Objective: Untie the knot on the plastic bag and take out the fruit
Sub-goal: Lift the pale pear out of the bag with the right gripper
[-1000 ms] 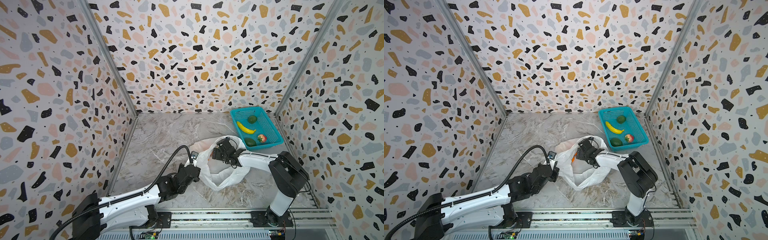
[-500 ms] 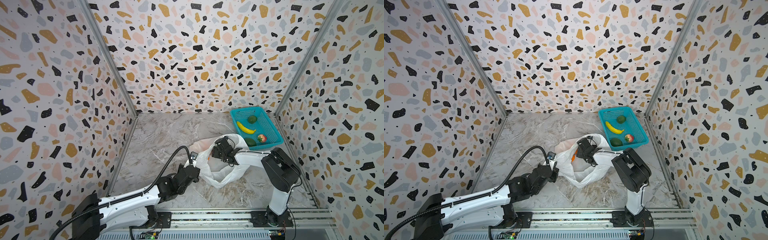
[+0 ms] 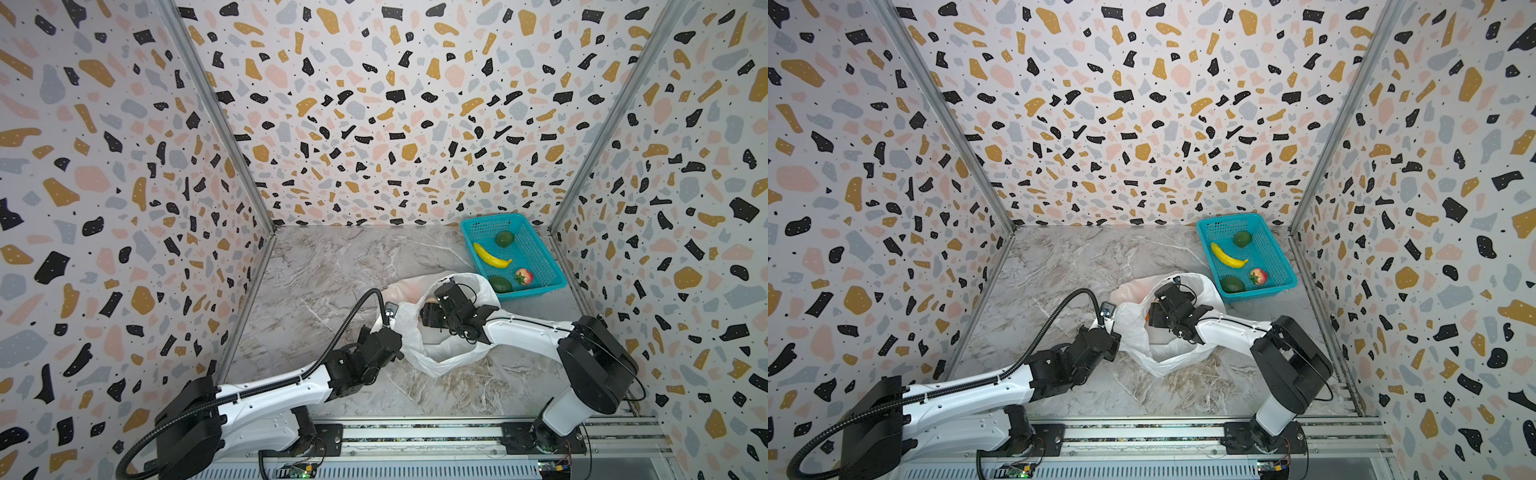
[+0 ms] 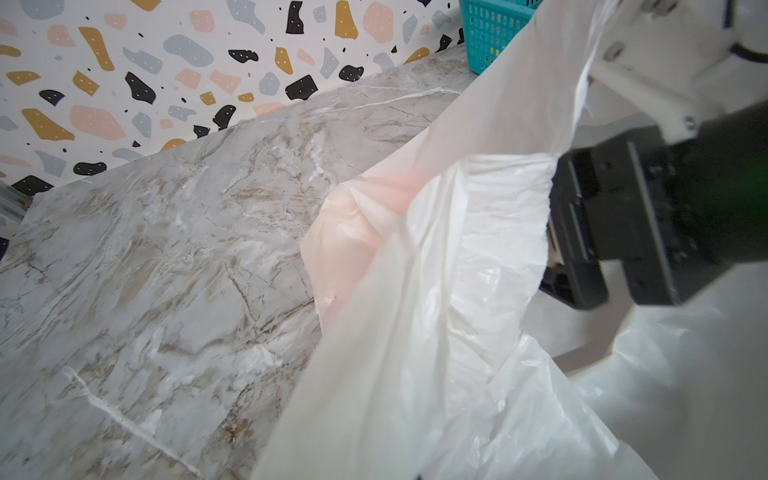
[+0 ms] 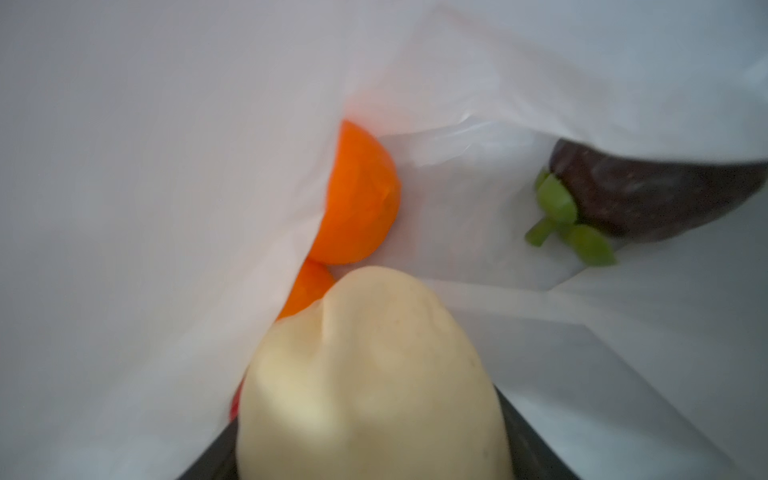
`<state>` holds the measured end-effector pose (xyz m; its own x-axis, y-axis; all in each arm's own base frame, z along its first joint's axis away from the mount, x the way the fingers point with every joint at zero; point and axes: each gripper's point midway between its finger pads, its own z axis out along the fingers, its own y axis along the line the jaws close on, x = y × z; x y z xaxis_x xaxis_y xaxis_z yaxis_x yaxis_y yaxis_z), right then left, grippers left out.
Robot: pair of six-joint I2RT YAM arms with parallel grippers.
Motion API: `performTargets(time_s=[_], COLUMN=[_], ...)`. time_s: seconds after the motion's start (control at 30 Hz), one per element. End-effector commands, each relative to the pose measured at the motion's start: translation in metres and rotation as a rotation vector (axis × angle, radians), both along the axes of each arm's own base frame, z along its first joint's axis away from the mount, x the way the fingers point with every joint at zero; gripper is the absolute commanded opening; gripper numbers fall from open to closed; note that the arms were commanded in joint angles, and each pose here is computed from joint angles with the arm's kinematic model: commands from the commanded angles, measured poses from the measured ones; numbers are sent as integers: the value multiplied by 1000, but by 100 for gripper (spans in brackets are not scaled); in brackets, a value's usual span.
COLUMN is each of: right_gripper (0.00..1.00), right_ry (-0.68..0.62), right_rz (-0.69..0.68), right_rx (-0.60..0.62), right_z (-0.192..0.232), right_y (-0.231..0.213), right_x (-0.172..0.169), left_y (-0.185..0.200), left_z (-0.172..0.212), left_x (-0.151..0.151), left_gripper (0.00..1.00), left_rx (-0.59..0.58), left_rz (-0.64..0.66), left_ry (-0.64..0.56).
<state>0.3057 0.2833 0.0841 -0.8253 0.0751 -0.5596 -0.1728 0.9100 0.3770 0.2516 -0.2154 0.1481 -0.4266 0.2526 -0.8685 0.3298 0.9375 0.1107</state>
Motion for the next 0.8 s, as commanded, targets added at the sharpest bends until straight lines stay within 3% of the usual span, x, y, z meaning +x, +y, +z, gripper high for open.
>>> performTargets(time_s=[0.0,0.53,0.77], right_gripper=[55,55,55], right_ry=[49,-76,-161], right_rz=[68,159,114], right_rx=[-12,-1,42], right_z=[1,85,152], right_y=[0,-5,-22], right_x=[-28,-69,-57], left_y=[-4,-4,-4], left_z=[29,25,23], left_x=[16,20,20], left_gripper=[0,0,0], left_rx=[-50,-17,-12], left_rz=[33,30,30], left_ry=[-68,-58,-54])
